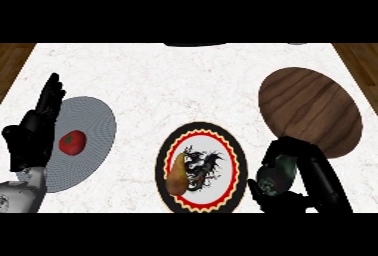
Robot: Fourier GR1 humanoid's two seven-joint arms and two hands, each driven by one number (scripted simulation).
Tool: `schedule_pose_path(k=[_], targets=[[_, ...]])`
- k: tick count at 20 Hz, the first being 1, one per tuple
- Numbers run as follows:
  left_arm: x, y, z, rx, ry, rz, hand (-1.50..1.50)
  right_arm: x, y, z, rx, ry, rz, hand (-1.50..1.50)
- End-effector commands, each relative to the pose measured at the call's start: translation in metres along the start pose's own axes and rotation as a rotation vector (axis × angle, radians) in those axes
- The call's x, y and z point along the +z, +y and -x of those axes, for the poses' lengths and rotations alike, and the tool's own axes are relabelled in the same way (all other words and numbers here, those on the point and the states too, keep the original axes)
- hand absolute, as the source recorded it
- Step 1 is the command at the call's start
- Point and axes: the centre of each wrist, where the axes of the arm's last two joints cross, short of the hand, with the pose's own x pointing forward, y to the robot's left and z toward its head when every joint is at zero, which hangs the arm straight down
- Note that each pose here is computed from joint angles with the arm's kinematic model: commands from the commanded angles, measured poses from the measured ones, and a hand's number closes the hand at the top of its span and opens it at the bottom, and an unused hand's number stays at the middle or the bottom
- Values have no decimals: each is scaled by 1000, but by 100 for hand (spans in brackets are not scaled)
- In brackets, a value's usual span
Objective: Pick the eggplant from the plate and place it in the bowl
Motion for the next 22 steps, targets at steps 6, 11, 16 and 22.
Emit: schedule_pose_path(k=[6,11,16,22], targets=[[-1,-19,-3,12,-31,54,0,-23,-66,57,38,65,238,150],[-2,-24,-8,7,-38,66,0,-55,-104,86,157,67,302,150],[-17,-21,-7,4,-50,53,0,-76,-101,125,363,85,333,150],[-15,-16,-16,16,-51,87,0,-100,-98,165,360,163,314,150]])
